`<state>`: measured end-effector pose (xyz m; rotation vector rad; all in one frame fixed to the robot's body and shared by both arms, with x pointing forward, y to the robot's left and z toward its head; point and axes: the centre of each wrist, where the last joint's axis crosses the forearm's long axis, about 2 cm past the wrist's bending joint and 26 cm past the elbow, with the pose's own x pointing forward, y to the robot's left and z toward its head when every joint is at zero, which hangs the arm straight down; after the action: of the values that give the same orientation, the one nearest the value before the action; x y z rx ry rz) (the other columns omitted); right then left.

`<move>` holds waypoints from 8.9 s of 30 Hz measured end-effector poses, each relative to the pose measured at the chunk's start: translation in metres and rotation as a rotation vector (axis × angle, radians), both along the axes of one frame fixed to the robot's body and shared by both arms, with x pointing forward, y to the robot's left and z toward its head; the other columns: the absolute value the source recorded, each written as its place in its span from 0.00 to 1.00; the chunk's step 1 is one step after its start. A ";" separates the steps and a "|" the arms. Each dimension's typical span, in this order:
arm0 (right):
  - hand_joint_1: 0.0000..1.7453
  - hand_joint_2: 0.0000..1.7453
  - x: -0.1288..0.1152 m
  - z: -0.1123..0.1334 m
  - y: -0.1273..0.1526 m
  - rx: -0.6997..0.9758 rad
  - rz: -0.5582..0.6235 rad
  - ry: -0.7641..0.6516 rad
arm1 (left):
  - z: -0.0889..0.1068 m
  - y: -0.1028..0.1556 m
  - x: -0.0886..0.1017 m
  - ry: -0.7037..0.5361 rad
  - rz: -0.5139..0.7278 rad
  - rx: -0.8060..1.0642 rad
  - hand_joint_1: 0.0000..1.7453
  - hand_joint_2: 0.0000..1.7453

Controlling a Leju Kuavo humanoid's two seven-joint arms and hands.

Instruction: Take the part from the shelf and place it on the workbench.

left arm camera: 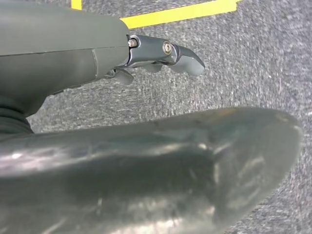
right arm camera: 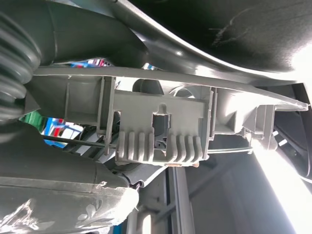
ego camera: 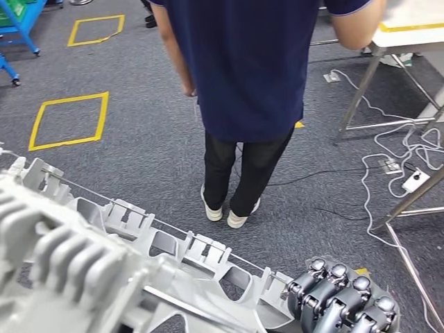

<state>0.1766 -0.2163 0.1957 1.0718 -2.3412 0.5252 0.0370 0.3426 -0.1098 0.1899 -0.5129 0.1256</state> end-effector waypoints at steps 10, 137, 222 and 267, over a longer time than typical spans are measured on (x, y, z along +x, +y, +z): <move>1.00 1.00 -0.008 -0.002 -0.002 0.009 -0.024 0.019 | 0.001 0.007 0.006 -0.005 -0.014 0.018 0.00 0.00; 1.00 1.00 -0.021 0.001 0.013 0.111 -0.104 0.117 | -0.002 -0.051 0.003 0.086 -0.077 -0.108 0.00 0.00; 1.00 1.00 -0.010 0.010 0.013 0.130 -0.205 0.083 | -0.003 -0.044 -0.002 0.050 -0.121 -0.110 0.00 0.00; 1.00 1.00 -0.012 0.010 0.015 0.140 -0.282 0.057 | -0.002 -0.037 -0.002 0.031 -0.108 -0.099 0.00 0.00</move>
<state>0.1645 -0.2017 0.2057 0.7842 -2.4528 0.2253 0.0354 0.3051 -0.1122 0.0669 -0.4843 0.0430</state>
